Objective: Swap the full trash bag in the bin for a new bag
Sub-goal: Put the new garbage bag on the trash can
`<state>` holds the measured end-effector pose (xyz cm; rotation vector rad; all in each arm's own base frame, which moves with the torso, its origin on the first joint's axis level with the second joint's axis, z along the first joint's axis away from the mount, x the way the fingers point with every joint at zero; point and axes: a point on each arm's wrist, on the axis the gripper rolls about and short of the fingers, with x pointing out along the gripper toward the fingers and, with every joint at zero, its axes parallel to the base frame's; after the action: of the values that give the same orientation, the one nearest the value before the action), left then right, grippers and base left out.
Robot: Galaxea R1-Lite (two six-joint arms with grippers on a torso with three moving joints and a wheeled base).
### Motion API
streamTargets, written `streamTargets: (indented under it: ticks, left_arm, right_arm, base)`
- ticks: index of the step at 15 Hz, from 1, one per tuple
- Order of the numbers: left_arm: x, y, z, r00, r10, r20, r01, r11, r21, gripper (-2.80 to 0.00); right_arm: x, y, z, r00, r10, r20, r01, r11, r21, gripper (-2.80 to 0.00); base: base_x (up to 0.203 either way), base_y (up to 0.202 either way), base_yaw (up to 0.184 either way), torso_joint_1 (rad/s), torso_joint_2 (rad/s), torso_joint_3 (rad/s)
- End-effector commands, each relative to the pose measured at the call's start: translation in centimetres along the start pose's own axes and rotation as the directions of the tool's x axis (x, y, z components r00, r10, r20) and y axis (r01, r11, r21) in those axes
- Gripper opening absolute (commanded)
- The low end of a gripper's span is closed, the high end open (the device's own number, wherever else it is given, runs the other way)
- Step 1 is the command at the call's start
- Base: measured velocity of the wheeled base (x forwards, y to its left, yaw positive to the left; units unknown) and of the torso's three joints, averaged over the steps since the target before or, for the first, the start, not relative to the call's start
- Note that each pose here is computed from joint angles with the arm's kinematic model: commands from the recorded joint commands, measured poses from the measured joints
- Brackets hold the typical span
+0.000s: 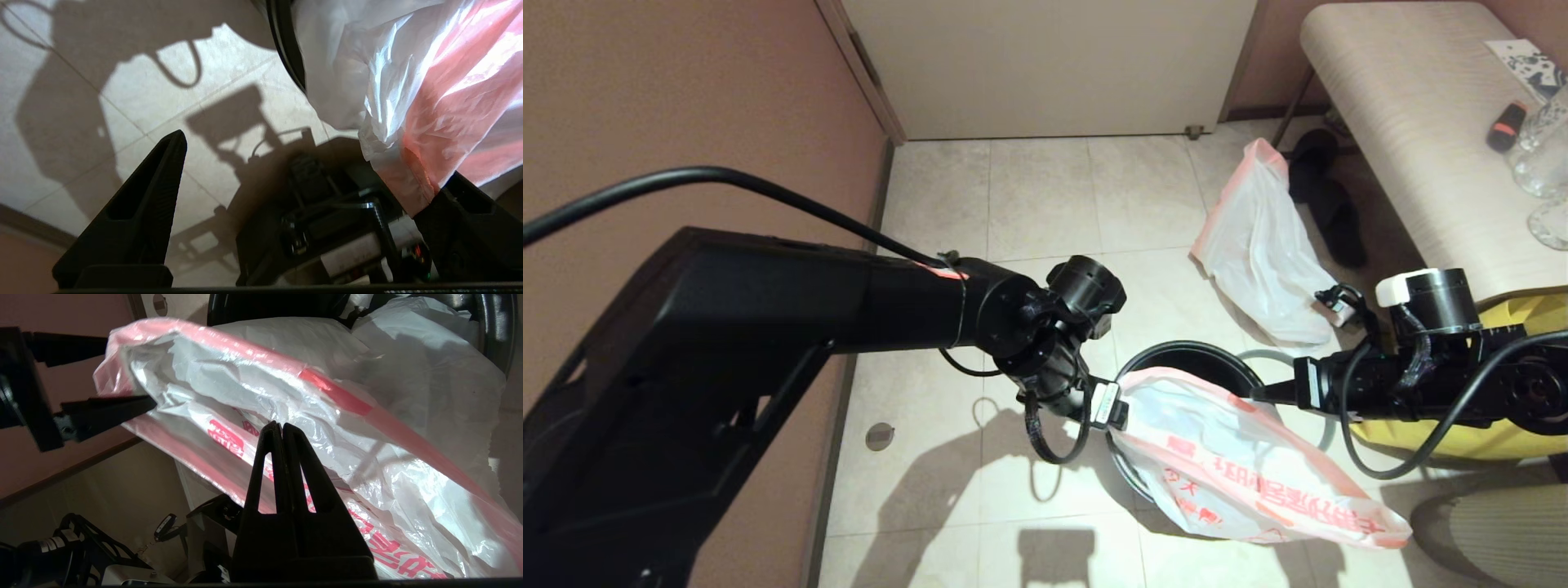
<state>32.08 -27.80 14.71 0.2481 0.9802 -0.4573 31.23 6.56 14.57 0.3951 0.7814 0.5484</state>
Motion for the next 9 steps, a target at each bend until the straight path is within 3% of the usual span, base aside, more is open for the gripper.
streamTargets:
  ticks: [1,2,9]
  left_arm:
    - [2.5,0.2,-0.1,1.0,0.009,-0.012,-0.009,1.0,-0.01,0.0]
    - [2.9,0.3,0.0,1.0,0.007,0.0,-0.007,1.0,-0.02,-2.8]
    - [2.1,2.0,-0.1,1.0,0.022,0.012,-0.021,0.997,-0.075,-2.8]
  right_arm:
    - [0.1,-0.1,0.0,1.0,0.002,-0.002,-0.002,1.0,0.002,-2.8]
    - [0.1,-0.1,0.0,1.0,0.001,-0.003,-0.001,1.0,0.003,-2.8]
    - [0.0,-0.3,0.1,1.0,-0.028,0.009,0.028,1.0,-0.01,-2.8]
  base:
    - [0.0,0.0,0.0,0.0,0.0,0.0]
    - [0.0,0.0,0.0,0.0,0.0,0.0]
    - [0.0,0.0,0.0,0.0,0.0,0.0]
